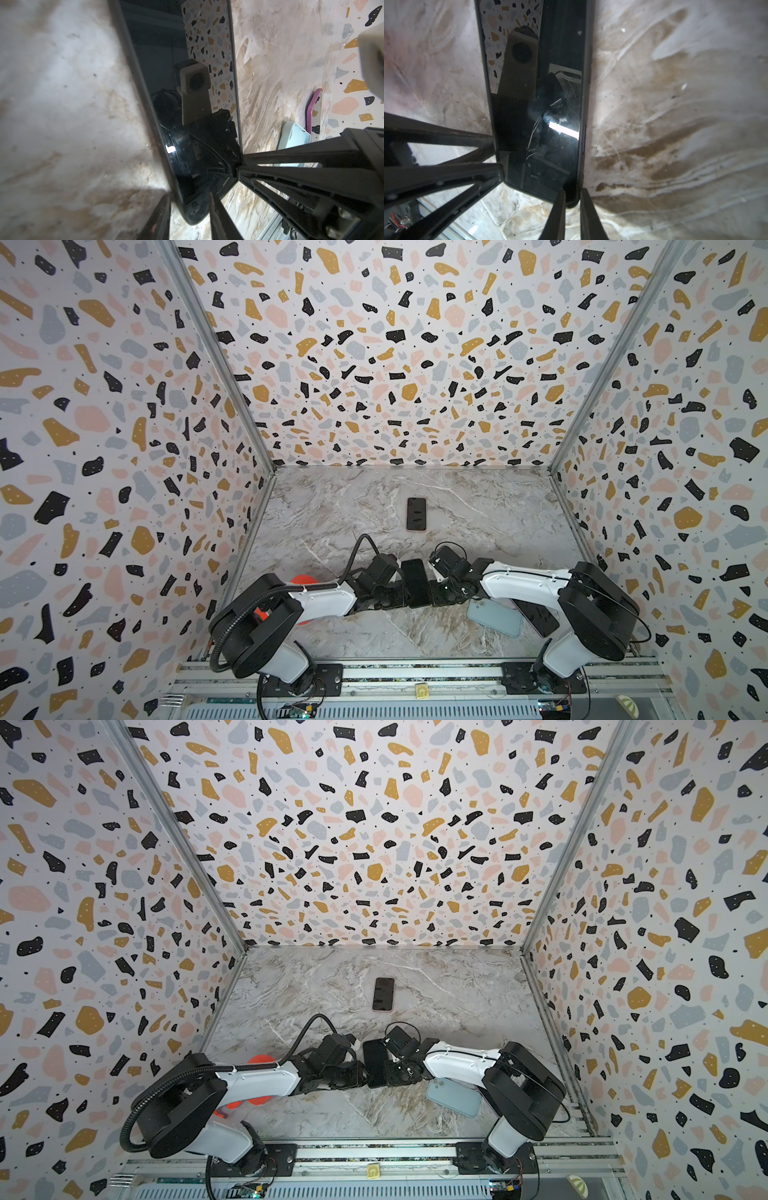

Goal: Put the phone into the phone case

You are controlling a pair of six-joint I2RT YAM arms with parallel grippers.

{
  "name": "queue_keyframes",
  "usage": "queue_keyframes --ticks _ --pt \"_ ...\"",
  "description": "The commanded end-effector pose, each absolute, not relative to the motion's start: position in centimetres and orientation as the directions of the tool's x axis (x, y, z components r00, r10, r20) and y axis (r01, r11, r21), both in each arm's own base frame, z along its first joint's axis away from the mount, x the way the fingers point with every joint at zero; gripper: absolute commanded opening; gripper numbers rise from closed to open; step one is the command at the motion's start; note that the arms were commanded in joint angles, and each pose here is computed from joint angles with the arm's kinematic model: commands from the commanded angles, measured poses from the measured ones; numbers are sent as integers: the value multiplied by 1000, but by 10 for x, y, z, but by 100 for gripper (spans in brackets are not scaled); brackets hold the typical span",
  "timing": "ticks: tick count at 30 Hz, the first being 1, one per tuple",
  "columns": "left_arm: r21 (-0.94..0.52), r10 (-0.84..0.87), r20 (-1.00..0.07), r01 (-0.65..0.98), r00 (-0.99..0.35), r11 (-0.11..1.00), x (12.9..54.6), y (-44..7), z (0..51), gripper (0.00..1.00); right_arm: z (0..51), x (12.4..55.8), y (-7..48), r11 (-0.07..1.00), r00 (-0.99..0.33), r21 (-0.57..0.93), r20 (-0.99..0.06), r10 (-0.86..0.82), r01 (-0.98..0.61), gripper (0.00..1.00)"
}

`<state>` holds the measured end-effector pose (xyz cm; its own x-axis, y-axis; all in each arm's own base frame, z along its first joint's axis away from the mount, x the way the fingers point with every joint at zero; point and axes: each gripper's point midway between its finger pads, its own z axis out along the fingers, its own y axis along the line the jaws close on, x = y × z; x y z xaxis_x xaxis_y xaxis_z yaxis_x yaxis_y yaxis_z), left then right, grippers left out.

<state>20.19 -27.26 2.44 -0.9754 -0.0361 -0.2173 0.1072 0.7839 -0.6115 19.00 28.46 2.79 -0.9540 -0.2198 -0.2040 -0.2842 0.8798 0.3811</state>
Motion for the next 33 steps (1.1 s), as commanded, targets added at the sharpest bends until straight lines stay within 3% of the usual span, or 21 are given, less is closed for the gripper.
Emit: queue_keyframes --ticks 1,13,24,28,33 --pt "-569 -23 -202 98 -979 816 197 -264 12 35 19 182 285 875 -954 384 -184 -238 -293 12" --pt "-572 -25 -202 97 -979 814 197 -264 11 35 19 181 285 873 -954 391 -186 -235 -292 0" --pt "-531 -33 -200 81 -979 843 199 -257 12 35 47 185 292 856 -945 417 -242 -220 -306 0" --pt "-413 -27 -227 71 -974 908 209 -242 20 35 72 196 296 838 -927 437 -321 -194 -327 20" --pt "-361 -48 -263 52 -964 931 219 -237 39 37 92 215 288 838 -892 415 -418 -170 -354 36"
